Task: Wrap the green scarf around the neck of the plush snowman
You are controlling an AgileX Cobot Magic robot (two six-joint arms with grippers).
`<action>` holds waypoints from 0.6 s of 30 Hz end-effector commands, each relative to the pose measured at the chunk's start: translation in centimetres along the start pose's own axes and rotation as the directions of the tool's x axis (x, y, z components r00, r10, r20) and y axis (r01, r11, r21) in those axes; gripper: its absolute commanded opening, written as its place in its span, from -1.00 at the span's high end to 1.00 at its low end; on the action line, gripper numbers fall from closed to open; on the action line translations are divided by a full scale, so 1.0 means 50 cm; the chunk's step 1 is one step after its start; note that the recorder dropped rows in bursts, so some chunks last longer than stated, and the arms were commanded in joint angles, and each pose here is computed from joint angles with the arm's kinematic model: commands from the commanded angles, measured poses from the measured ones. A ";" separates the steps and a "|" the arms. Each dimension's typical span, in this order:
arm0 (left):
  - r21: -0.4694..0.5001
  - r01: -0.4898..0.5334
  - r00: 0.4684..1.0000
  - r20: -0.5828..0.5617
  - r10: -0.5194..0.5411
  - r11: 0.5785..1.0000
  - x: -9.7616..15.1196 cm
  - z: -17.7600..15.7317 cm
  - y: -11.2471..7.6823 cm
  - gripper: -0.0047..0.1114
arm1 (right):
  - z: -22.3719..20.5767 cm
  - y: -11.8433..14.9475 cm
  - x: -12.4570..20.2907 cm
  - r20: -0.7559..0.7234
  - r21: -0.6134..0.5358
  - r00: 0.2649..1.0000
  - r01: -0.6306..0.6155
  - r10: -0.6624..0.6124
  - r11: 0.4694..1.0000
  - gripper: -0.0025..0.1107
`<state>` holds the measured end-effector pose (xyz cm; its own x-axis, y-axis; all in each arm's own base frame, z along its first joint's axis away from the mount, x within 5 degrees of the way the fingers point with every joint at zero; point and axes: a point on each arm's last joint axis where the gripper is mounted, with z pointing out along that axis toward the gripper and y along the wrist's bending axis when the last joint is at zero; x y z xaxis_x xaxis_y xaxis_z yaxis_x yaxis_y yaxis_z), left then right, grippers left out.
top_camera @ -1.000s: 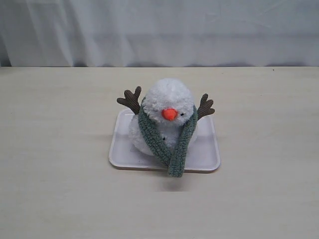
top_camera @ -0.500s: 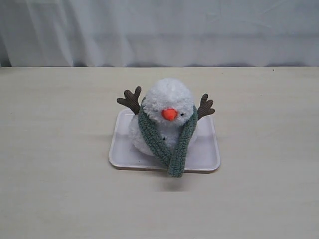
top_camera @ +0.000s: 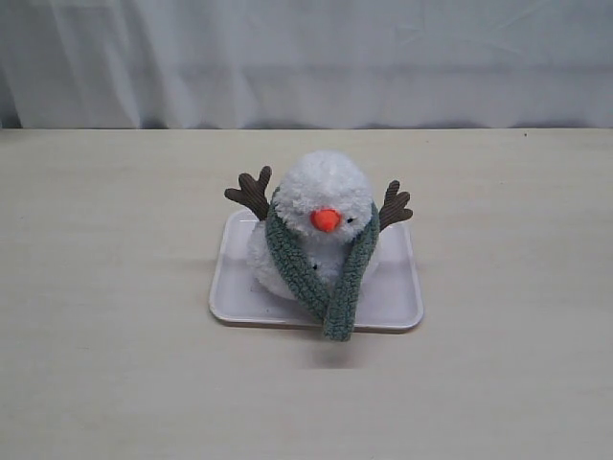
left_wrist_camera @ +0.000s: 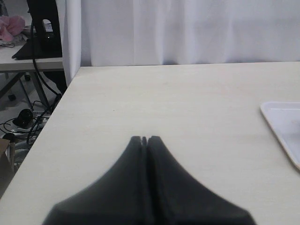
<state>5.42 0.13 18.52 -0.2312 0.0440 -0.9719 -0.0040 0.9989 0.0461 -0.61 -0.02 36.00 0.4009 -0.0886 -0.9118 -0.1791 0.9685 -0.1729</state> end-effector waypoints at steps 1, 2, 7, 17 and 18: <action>0.001 0.002 1.000 0.013 -0.002 1.000 0.000 0.000 0.000 0.92 | 0.011 0.002 0.030 0.107 0.146 0.988 0.097 -0.113 0.985 0.89; 0.001 0.002 1.000 0.013 -0.002 1.000 0.000 0.000 0.000 0.92 | 0.013 0.004 0.040 0.118 0.158 0.985 0.107 -0.126 0.982 0.89; 0.001 0.002 1.000 0.013 -0.002 1.000 0.000 0.000 0.000 0.92 | 0.023 0.014 0.138 0.059 0.209 0.985 0.144 -0.160 0.967 0.89; 0.001 0.002 1.000 0.013 -0.002 1.000 0.000 0.000 0.000 0.92 | 0.007 0.029 0.302 -0.250 0.181 0.968 0.043 0.003 0.982 0.89; 0.001 0.002 1.000 0.013 -0.002 1.000 0.000 0.000 0.000 0.92 | 0.006 0.029 0.307 -0.261 0.188 0.965 0.032 0.019 0.982 0.89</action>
<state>5.42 0.13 18.52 -0.2312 0.0440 -0.9719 -0.0040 0.9989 0.0461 5.37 0.21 23.03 0.2179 -0.1585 -0.9630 0.0058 0.9869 -0.1611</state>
